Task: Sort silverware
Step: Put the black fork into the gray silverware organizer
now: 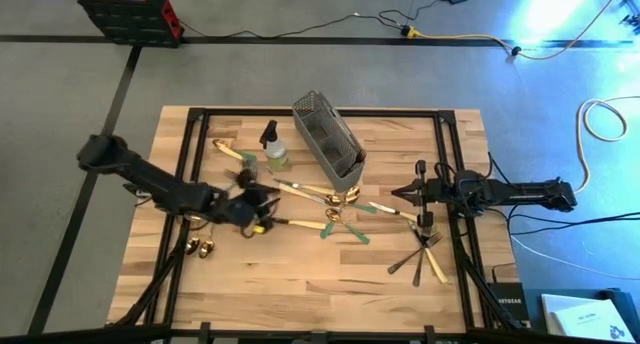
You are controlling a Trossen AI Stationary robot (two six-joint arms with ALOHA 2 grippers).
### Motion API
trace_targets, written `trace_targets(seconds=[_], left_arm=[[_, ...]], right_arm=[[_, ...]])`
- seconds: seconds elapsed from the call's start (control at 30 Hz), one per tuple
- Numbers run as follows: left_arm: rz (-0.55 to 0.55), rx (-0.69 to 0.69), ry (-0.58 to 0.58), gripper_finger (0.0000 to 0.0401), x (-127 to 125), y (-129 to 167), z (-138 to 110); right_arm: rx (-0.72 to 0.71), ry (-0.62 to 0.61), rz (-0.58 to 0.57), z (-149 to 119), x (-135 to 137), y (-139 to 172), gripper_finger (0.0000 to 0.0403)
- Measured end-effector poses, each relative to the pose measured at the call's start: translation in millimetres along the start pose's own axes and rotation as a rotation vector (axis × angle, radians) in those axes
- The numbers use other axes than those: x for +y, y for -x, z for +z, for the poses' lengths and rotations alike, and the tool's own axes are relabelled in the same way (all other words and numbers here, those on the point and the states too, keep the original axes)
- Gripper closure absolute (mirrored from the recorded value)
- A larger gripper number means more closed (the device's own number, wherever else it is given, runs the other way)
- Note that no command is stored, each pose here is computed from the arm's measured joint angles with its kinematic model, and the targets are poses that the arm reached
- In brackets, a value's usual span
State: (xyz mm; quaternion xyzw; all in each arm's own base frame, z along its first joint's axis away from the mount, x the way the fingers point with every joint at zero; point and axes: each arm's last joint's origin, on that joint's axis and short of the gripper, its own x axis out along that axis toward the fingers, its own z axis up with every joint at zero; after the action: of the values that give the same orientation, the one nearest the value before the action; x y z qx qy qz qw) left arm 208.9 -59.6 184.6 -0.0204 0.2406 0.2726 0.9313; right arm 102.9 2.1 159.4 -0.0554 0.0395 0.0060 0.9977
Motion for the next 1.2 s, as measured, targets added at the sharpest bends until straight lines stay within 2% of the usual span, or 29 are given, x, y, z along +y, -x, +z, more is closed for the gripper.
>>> trace_targets(seconds=[0.23,0.53,0.83,1.2], left_arm=[[0.104,0.022,0.196,0.029,20,19,-42],[0.162,0.081,0.279,0.029,35,16,-72],[0.163,0.159,0.405,0.029,41,15,-87],[0.197,0.182,0.36,0.029,46,11,-87]], right_arm=[[0.0,-0.007,-0.002,0,0,0,0.0403],[0.0,-0.007,-0.012,0,0,0,0.0403],[-0.001,-0.008,-0.013,0,0,0,0.0403],[0.0,-0.007,-0.014,0,0,0,0.0403]])
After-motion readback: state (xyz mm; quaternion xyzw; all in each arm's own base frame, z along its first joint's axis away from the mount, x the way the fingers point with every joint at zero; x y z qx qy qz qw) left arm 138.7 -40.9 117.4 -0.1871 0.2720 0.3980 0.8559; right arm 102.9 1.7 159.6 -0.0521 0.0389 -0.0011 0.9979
